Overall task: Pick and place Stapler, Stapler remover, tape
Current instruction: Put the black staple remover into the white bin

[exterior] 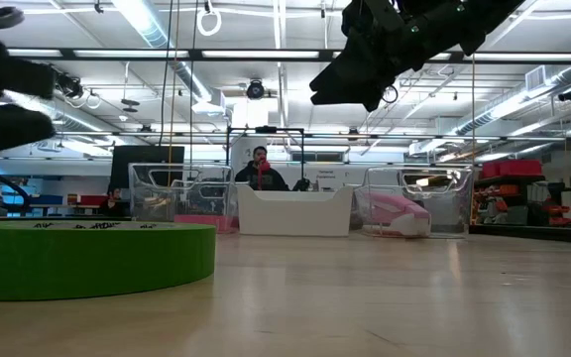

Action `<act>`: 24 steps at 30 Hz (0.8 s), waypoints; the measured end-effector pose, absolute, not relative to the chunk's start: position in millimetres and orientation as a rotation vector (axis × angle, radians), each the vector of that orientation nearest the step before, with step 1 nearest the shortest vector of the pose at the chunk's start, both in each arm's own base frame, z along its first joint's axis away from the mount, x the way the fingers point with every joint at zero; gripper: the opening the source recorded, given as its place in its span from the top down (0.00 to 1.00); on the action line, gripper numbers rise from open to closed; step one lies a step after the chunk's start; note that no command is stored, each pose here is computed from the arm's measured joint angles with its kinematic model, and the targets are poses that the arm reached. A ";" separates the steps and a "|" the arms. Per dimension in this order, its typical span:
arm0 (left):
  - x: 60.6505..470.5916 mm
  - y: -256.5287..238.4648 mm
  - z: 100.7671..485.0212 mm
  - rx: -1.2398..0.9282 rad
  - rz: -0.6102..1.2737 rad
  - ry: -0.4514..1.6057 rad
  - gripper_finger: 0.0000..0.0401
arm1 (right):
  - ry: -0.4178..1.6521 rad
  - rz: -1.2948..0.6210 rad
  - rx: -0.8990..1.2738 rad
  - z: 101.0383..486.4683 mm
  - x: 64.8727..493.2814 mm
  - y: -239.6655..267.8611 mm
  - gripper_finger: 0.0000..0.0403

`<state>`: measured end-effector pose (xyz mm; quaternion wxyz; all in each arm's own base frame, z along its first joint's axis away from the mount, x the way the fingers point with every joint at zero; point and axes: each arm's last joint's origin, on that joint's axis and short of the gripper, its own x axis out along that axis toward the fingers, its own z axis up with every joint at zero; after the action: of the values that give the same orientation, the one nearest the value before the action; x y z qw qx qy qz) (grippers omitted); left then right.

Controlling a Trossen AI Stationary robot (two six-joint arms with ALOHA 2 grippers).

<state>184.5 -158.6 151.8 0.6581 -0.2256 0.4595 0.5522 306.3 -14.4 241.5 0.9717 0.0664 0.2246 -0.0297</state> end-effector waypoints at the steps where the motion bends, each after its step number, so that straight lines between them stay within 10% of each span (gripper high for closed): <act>1: 185.4 -154.8 155.9 -0.497 1.244 1.022 0.91 | 0.453 -0.060 0.134 241.5 306.3 -14.4 0.59; 24: 288.4 -23.2 258.8 -0.202 1.000 0.789 0.91 | 0.453 -0.060 0.134 241.4 306.2 -14.4 0.59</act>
<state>288.4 -23.2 258.8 0.7991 -0.0942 0.3676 0.4662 306.2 -14.4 241.4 0.9717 0.0664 0.2246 -0.0296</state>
